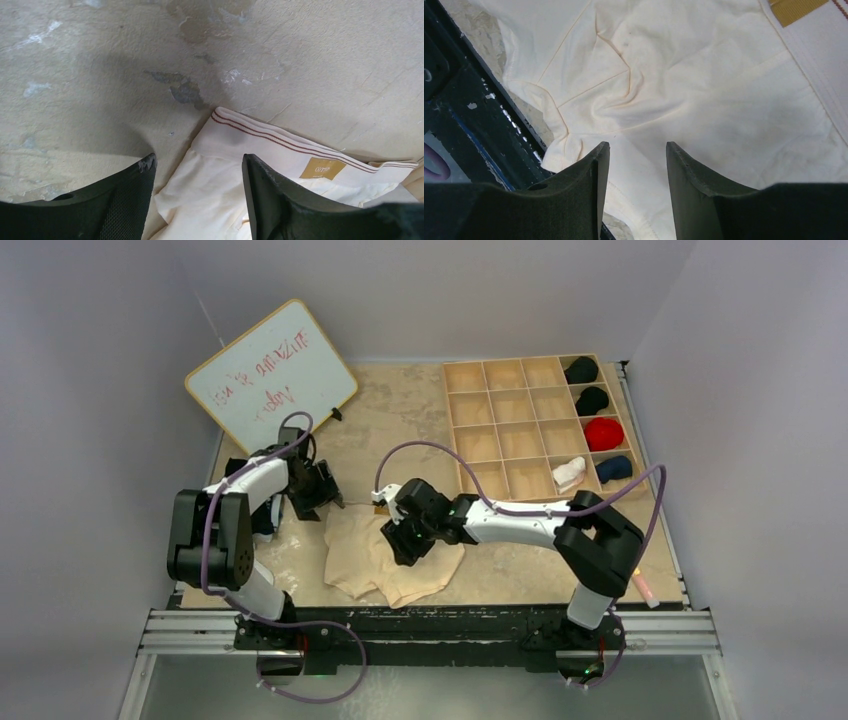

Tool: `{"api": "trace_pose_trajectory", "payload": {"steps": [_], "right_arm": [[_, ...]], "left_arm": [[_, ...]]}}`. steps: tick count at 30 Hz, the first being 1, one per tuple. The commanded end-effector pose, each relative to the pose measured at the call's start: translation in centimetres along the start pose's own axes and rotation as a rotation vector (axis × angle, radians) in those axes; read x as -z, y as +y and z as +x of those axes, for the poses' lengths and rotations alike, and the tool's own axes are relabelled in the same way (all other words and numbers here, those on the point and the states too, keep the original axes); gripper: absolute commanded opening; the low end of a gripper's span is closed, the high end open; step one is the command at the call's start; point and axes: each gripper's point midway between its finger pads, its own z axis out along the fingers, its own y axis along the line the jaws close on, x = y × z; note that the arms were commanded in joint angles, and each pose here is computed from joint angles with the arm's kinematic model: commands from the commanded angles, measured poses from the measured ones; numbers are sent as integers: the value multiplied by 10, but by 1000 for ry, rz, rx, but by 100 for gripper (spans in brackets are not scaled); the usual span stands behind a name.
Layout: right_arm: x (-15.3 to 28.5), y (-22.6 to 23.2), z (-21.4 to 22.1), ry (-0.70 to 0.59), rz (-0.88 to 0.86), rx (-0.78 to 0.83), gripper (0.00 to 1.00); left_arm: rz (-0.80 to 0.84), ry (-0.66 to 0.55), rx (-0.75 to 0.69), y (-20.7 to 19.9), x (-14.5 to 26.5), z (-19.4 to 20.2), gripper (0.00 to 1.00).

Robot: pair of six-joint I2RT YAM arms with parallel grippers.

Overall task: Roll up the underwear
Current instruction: Flatten out the underwear at the center of the board.

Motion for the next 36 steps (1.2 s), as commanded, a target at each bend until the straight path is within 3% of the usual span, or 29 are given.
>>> {"api": "trace_pose_trajectory", "payload": {"steps": [1, 4, 11, 13, 17, 21, 27, 36], "right_arm": [[-2, 7, -7, 0, 15, 38, 49], [-8, 20, -7, 8, -1, 68, 48], [-30, 37, 3, 68, 31, 168, 47], [-35, 30, 9, 101, 79, 172, 45], [-27, 13, 9, 98, 181, 172, 38], [-3, 28, -29, -40, 157, 188, 37], [7, 88, -89, -301, -105, 200, 46], [-36, 130, -105, -434, -168, 331, 51]], "left_arm": [[42, -10, -65, -11, 0, -14, 59], [28, -4, -73, -8, -5, -15, 52], [63, -22, -81, -19, -2, -24, 7], [107, -51, -79, -29, 11, -28, 0], [159, -127, -75, -42, 46, -38, 0], [196, -163, -61, -49, 65, -38, 0], [171, -137, -23, -39, 54, -27, 0], [158, -136, 0, -35, 48, -25, 0]]}}
